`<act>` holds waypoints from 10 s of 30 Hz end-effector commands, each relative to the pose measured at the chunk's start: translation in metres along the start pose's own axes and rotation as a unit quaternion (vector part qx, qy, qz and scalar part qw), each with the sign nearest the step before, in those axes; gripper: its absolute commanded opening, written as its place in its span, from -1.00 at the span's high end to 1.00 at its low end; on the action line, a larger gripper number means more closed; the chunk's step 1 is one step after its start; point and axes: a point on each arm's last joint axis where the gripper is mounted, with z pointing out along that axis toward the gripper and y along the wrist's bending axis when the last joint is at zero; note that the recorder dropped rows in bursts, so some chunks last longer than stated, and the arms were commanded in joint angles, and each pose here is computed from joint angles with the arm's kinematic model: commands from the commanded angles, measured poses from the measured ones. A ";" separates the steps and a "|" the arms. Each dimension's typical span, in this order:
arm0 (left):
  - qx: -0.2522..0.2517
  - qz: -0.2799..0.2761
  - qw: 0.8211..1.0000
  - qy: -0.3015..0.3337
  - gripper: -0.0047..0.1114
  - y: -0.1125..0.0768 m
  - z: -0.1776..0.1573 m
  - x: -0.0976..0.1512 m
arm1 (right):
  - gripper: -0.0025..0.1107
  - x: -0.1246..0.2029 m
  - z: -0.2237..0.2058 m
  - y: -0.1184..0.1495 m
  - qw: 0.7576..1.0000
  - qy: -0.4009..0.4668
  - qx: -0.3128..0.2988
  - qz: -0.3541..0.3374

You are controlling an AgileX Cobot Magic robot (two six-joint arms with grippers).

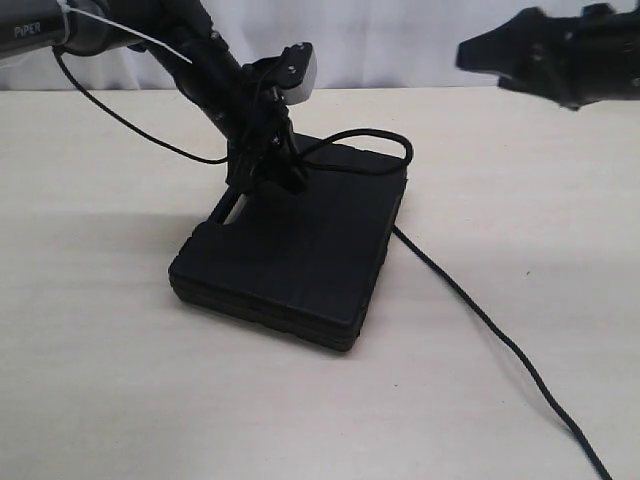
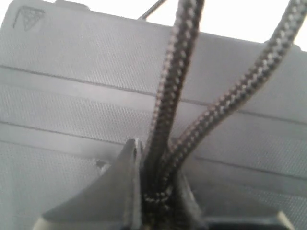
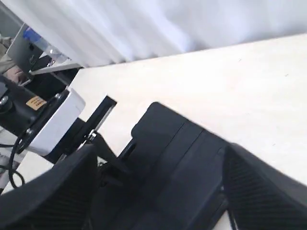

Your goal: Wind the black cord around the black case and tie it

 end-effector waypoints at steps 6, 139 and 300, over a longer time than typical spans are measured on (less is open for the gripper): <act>0.003 -0.013 1.000 -0.016 0.92 0.000 -0.002 -0.002 | -0.13 -0.035 -0.047 -0.030 0.924 -0.104 0.290 -0.225; -0.015 -0.028 0.999 -0.042 0.92 0.008 -0.018 0.014 | 0.38 0.175 0.089 0.010 0.562 0.335 -0.119 -0.747; 0.026 -0.303 0.868 -0.392 0.92 -0.068 -0.103 -0.122 | 0.03 0.069 0.064 0.016 0.934 0.105 0.024 -0.340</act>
